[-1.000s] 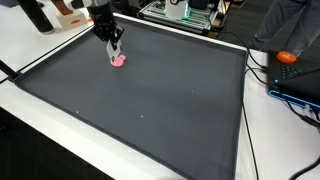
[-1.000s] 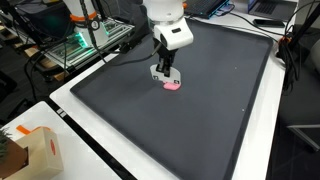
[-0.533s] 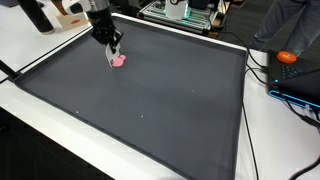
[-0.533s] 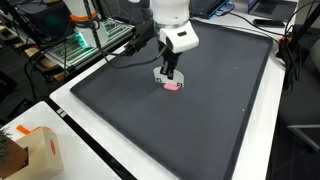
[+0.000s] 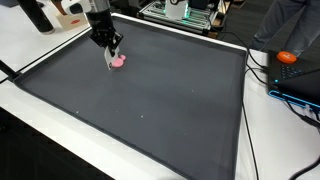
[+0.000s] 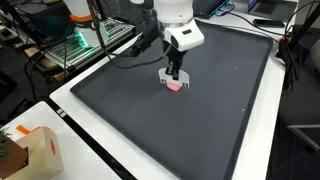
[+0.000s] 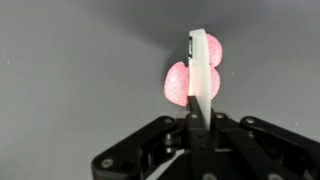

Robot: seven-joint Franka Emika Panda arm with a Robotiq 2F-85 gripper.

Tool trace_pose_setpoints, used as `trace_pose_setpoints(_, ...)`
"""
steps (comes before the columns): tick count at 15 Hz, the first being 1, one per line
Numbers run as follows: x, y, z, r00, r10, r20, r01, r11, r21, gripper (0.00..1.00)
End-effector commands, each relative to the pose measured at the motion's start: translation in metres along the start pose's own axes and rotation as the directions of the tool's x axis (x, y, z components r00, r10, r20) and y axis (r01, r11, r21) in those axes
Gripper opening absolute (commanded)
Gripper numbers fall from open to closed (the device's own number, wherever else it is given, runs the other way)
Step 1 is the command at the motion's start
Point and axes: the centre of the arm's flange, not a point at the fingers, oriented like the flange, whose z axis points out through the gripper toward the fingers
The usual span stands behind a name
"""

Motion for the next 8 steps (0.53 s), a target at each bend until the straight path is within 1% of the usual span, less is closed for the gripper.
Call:
trace_pose_setpoints(1, 0.003, 0.004, 0.014, 0.999, -0.001, 0.048, 0.003, 0.999, -0.042, 0.01)
trace_pose_setpoints(4, -0.008, 0.01, 0.024, 0.989, 0.018, 0.149, -0.006, 0.997, -0.082, 0.01)
trace_pose_setpoints(6, -0.018, 0.011, 0.031, 0.977, 0.022, 0.213, -0.006, 0.997, -0.073, 0.01)
trace_pose_setpoints(8, -0.024, 0.012, 0.034, 0.968, 0.012, 0.25, 0.001, 0.999, -0.051, 0.01)
